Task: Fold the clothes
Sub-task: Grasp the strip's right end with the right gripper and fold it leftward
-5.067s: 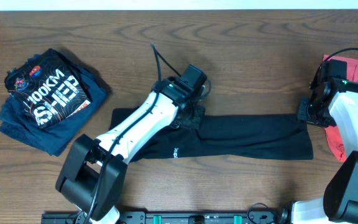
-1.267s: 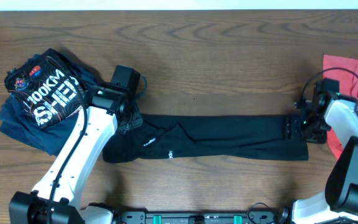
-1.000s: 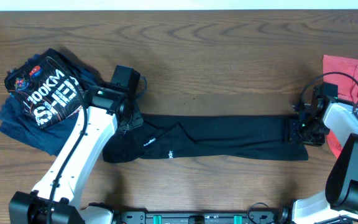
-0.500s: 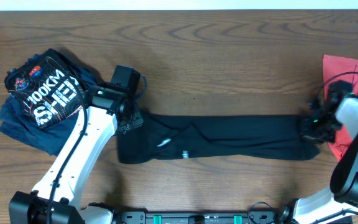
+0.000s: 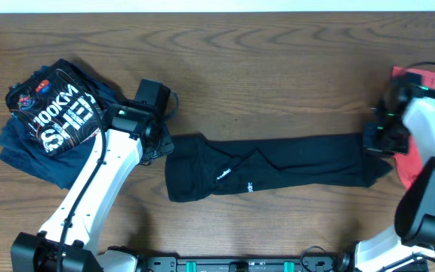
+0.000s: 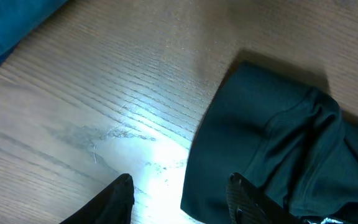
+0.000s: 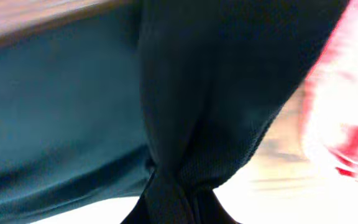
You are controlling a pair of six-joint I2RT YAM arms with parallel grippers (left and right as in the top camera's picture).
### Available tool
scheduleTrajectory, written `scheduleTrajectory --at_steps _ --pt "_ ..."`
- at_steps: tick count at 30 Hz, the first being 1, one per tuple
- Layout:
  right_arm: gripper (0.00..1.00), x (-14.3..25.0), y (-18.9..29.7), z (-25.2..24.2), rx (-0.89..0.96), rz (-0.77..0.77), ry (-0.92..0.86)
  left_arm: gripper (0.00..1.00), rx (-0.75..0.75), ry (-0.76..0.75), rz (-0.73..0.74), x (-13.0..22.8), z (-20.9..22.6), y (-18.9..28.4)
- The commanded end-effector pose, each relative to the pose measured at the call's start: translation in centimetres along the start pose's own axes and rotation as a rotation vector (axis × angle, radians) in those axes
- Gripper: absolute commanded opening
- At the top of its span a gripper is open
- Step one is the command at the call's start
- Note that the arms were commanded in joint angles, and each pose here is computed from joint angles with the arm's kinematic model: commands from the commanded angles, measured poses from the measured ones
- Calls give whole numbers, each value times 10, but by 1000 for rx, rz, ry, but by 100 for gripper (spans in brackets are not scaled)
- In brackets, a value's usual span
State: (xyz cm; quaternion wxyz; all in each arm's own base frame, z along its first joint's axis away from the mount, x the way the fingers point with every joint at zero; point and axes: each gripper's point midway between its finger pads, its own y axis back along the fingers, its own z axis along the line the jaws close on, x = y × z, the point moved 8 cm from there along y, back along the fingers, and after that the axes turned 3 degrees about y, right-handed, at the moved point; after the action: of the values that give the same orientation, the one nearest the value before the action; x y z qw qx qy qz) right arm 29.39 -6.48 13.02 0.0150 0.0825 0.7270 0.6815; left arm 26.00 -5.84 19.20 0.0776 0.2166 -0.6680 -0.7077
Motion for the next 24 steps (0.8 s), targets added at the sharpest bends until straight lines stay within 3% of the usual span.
scheduleTrajectory --at_steps 1,13,24 --pt "4 0 5 33 9 -2 99 50 6 2 -16 -4 1 5" --pt "13 19 10 125 35 -17 337 50 6 2 -16 -4 1 5" --pt "20 30 11 149 44 -19 412 50 6 3 -17 -4 1 5"
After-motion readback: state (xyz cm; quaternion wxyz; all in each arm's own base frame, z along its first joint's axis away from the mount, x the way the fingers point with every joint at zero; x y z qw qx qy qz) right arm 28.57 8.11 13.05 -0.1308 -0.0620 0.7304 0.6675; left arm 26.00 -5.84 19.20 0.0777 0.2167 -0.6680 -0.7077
